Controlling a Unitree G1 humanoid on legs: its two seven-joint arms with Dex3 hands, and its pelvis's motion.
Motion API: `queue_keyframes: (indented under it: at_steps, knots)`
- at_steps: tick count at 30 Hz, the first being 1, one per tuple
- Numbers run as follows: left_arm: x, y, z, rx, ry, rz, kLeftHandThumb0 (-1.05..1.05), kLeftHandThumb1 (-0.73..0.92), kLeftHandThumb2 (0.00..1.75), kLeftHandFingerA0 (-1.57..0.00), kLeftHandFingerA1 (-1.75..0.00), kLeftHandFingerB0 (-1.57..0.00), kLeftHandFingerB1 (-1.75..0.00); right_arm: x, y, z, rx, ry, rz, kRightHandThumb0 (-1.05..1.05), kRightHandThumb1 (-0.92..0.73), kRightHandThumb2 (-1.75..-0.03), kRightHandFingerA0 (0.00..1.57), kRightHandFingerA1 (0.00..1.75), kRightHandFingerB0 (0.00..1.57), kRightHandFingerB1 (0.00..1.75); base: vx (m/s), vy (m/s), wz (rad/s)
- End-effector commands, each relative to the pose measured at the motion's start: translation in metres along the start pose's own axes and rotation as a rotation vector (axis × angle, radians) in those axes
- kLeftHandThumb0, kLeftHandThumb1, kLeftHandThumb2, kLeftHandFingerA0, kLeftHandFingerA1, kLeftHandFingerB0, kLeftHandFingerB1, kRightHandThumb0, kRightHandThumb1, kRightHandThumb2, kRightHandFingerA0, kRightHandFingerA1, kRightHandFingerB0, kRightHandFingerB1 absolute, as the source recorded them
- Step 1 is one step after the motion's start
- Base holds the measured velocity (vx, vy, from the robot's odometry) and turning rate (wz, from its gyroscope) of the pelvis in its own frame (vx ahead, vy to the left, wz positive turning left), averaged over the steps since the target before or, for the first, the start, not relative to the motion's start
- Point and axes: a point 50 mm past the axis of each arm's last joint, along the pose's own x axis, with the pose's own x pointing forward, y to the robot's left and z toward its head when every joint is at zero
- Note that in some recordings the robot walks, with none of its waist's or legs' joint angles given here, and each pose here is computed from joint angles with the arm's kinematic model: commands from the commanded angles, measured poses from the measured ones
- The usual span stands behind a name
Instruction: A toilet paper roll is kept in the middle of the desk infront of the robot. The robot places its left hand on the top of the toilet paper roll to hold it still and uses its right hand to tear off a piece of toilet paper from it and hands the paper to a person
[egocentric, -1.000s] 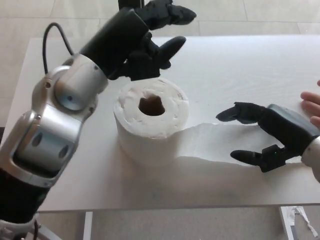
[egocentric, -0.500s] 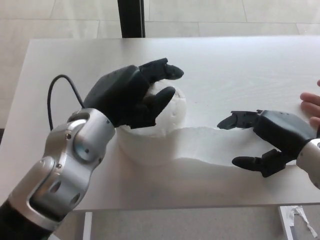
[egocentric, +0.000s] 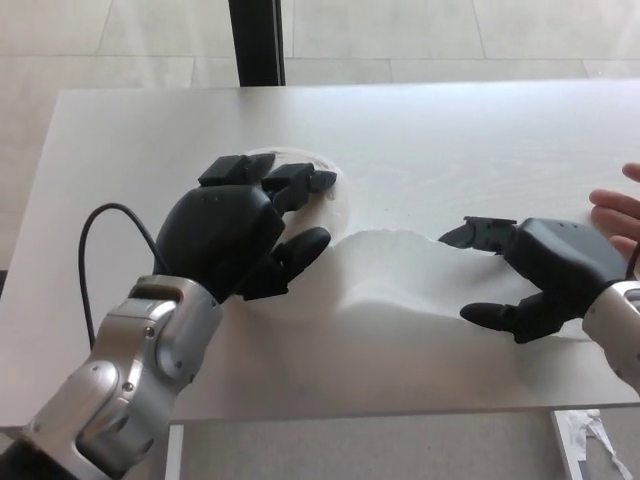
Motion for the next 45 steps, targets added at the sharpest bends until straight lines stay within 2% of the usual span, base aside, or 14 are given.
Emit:
queue_keyframes:
  at_steps: [1,5,10,14,15,27,28,30,34,35,37,41,42,45]
  knots:
    - [-0.010,-0.035,-0.013,0.049,0.050,-0.133,-0.61,0.85,0.65,-0.27,-0.53,-0.34,-0.39,0.001,-0.009,0.008,-0.008,-0.036,-0.155,-0.48,-0.71,-0.62,1.12,1.10,0.46,0.42,0.00,0.000,0.00]
    - [-0.007,-0.036,-0.009,0.028,0.043,-0.107,-0.61,0.84,0.65,-0.28,-0.55,-0.36,-0.40,0.001,-0.007,0.012,0.008,-0.072,-0.216,-0.37,-0.75,-0.67,0.92,1.66,0.60,0.50,0.00,0.000,0.00]
    - [-0.007,-0.036,-0.010,0.032,0.039,-0.112,-0.60,0.85,0.65,-0.30,-0.53,-0.36,-0.41,0.003,-0.007,0.015,0.020,-0.113,-0.251,-0.36,-0.79,-0.70,0.91,1.75,0.79,0.60,0.00,0.000,0.00]
    - [-0.010,-0.039,-0.014,0.031,0.038,-0.142,-0.66,0.71,1.07,-0.29,-0.59,-0.29,-0.54,0.003,-0.005,0.021,0.001,-0.130,-0.287,-0.42,-0.84,-0.72,0.92,1.75,0.76,1.68,0.00,0.000,0.00]
    - [-0.011,-0.040,-0.016,0.032,0.037,-0.149,-0.61,0.88,0.66,-0.32,-0.51,-0.34,-0.42,0.003,-0.004,0.023,0.010,-0.136,-0.302,-0.42,-0.85,-0.71,0.92,1.75,0.75,1.71,0.00,0.000,0.00]
    - [-0.016,-0.041,-0.028,0.051,0.065,-0.146,-0.59,0.87,0.66,-0.32,-0.51,-0.37,-0.42,0.000,0.012,0.014,0.032,-0.086,-0.278,-0.28,-0.69,-0.96,0.84,1.75,0.72,1.62,0.00,0.000,0.00]
    - [-0.017,-0.042,-0.029,0.051,0.067,-0.146,-0.60,0.88,0.66,-0.33,-0.51,-0.37,-0.42,-0.001,0.015,0.014,0.027,-0.071,-0.267,-0.40,-0.85,-0.71,0.84,1.75,0.65,1.64,0.00,0.000,0.00]
    - [-0.019,-0.044,-0.030,0.033,0.079,-0.145,-0.66,0.72,1.08,-0.28,-0.59,-0.33,-0.55,-0.003,0.020,0.012,0.031,-0.026,-0.232,-0.45,-0.82,-0.68,0.84,1.75,0.62,1.59,0.00,0.000,0.00]
    - [-0.021,-0.046,-0.032,0.028,0.093,-0.157,-0.61,0.88,0.66,-0.31,-0.52,-0.38,-0.41,-0.006,0.025,0.015,0.095,0.023,-0.245,-0.39,-0.73,-0.80,0.87,1.75,0.68,1.56,0.00,0.000,0.00]
    - [-0.022,-0.048,-0.034,0.028,0.097,-0.165,-0.60,0.88,0.66,-0.32,-0.50,-0.38,-0.40,-0.007,0.027,0.016,0.218,0.081,-0.309,-0.30,-0.65,-1.00,0.89,1.75,0.75,1.19,0.00,0.000,0.00]
    - [-0.023,-0.049,-0.035,0.034,0.096,-0.165,-0.65,0.73,1.08,-0.29,-0.59,-0.32,-0.54,-0.008,0.029,0.014,0.379,0.122,-0.383,-0.23,-0.47,-1.36,0.96,1.75,0.79,1.63,0.00,0.000,0.00]
    - [-0.024,-0.050,-0.037,0.032,0.100,-0.169,-0.60,0.89,0.66,-0.32,-0.50,-0.38,-0.41,-0.011,0.032,0.008,0.554,0.185,-0.522,-0.31,-0.48,-1.27,0.93,1.75,0.80,1.66,0.00,0.000,0.00]
    - [-0.025,-0.050,-0.038,0.034,0.102,-0.170,-0.65,0.73,1.08,-0.29,-0.59,-0.33,-0.55,-0.012,0.035,0.005,0.591,0.228,-0.548,-0.31,-0.50,-1.22,0.93,1.75,0.78,1.66,0.00,0.000,0.00]
    - [-0.026,-0.052,-0.039,0.031,0.103,-0.178,-0.65,0.74,1.09,-0.28,-0.58,-0.32,-0.54,-0.014,0.039,0.000,0.662,0.298,-0.593,-0.32,-0.50,-1.18,0.96,1.75,0.80,1.65,0.00,0.000,0.00]
